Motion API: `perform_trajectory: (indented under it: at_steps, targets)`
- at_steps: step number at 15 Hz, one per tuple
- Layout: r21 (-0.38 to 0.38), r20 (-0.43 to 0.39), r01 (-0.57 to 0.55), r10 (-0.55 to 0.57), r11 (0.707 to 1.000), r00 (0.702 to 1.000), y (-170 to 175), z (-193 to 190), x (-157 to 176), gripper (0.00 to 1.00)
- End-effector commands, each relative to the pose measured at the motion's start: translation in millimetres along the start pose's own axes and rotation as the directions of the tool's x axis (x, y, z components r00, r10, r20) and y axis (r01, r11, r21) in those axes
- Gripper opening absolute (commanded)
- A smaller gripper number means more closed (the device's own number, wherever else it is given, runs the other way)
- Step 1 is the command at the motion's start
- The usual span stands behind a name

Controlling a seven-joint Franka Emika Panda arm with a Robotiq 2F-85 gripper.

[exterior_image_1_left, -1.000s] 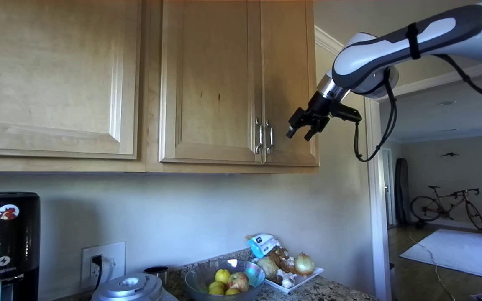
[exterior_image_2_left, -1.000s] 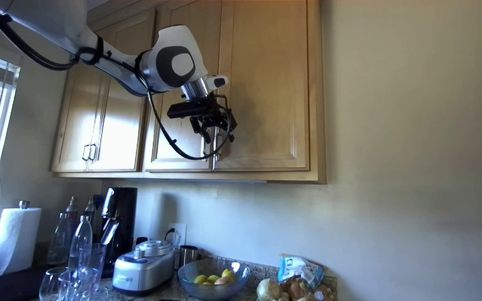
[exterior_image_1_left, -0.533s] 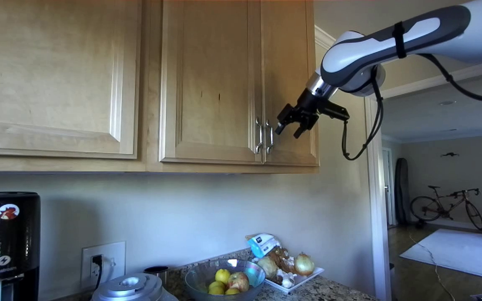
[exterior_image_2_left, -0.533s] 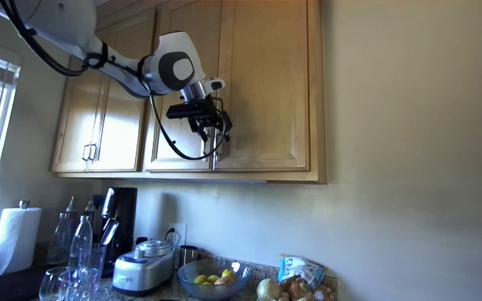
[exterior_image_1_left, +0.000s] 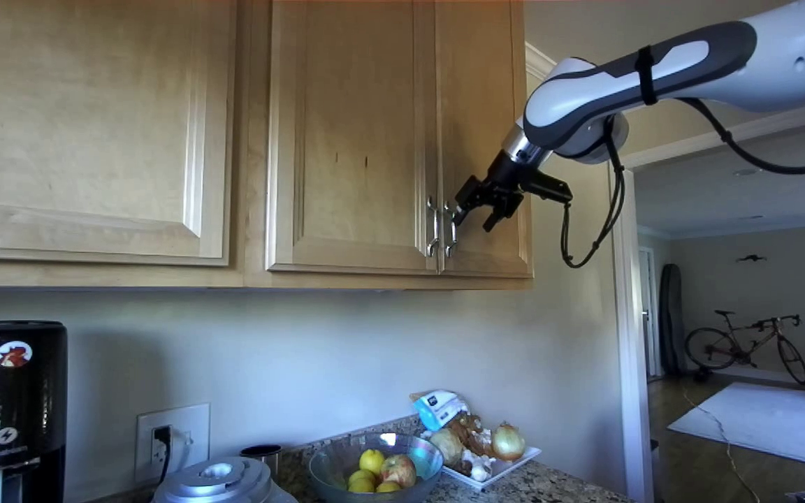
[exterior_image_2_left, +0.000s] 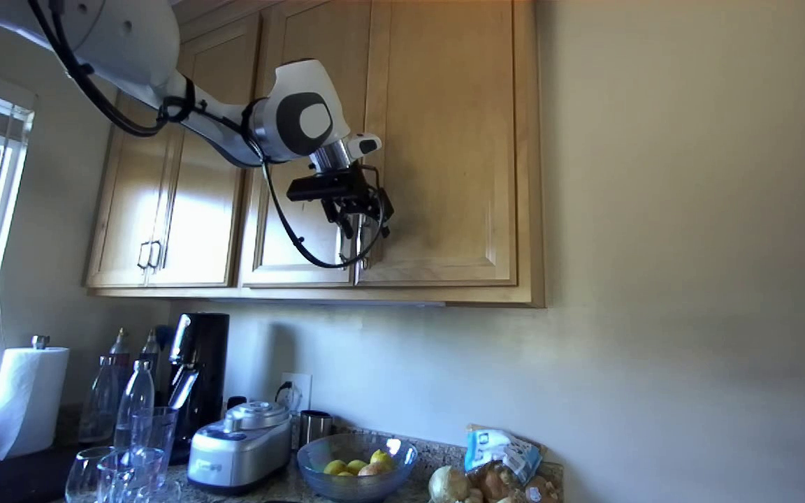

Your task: Open the cabinet doors

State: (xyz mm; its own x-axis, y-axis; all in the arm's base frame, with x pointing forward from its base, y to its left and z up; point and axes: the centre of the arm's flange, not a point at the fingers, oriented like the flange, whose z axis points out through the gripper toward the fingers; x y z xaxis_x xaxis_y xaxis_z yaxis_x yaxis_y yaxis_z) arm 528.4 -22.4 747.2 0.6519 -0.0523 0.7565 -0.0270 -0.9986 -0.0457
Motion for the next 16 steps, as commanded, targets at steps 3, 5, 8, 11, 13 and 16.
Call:
perform_trajectory:
  at_steps: [3, 5, 8, 11, 13, 16]
  targets:
    - [-0.001, -0.046, -0.006, 0.006, 1.0, 0.999, -7, 6, 11, 0.97]
    - [0.006, -0.047, -0.001, 0.001, 1.0, 0.999, -11, 6, 12, 0.72]
    - [0.019, -0.033, 0.005, -0.005, 1.0, 0.999, -16, 4, 10, 0.62]
    - [0.027, -0.039, 0.012, -0.011, 1.0, 0.999, -19, 4, 9, 0.4]
    - [0.02, -0.042, 0.018, -0.017, 1.0, 0.999, -18, 6, 8, 0.27]
    - [0.025, -0.041, 0.019, -0.018, 1.0, 0.999, -19, 6, 7, 0.09]
